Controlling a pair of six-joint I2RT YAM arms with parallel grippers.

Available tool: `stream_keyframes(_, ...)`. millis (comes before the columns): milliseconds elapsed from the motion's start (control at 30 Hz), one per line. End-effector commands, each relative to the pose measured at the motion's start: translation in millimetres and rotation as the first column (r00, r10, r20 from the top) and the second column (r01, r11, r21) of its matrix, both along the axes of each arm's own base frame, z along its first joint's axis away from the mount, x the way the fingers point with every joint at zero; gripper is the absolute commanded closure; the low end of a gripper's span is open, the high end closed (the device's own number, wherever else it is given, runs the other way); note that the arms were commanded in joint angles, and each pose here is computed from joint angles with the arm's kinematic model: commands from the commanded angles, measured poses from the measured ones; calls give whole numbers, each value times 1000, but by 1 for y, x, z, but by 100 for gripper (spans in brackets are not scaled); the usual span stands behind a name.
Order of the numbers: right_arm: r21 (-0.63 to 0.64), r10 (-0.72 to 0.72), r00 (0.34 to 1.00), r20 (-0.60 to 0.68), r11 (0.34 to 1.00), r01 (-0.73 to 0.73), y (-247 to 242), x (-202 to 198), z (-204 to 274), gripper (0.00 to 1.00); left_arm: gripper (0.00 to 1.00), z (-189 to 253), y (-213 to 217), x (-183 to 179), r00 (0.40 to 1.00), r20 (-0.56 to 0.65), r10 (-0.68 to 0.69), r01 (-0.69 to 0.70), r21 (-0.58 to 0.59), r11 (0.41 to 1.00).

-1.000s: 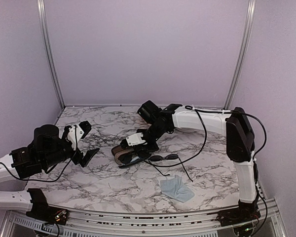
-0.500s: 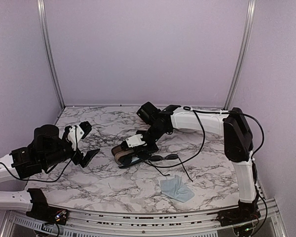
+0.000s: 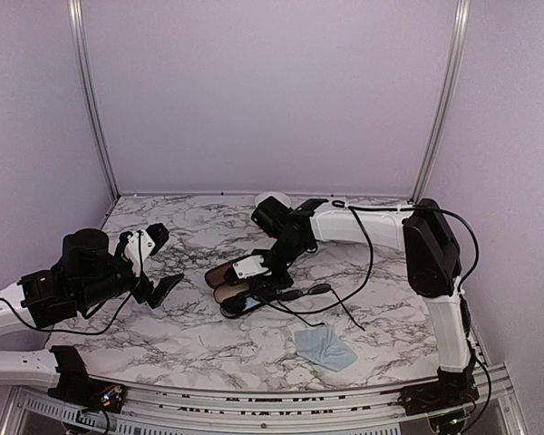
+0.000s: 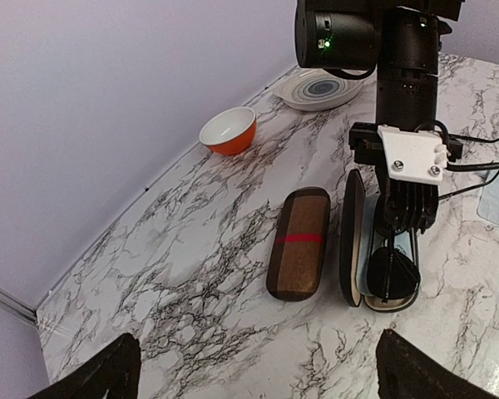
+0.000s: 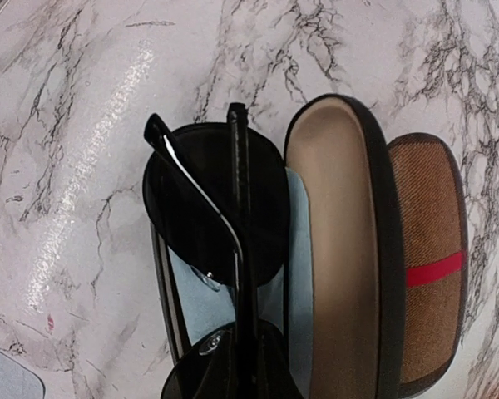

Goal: Organize the sunglasses
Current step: Place the sunglasses in the sunglasses case.

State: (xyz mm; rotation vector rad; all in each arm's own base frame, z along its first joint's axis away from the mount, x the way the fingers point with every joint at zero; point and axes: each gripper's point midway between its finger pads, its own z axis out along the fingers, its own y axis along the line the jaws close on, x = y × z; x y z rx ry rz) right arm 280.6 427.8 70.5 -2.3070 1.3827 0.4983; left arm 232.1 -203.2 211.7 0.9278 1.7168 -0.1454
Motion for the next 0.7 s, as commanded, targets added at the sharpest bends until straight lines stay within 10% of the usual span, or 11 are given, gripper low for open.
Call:
stream_keyframes(0,-15,-39,999,24,999,40,-9,4,-7,100,1,0,-4,-1,1000,7,-19,19,-11,1000)
stream_keyframes(667,41,-104,967,232,994,97,-9,35,14,100,1,-4,-4,-1,1000,1,-21,21,-2,1000)
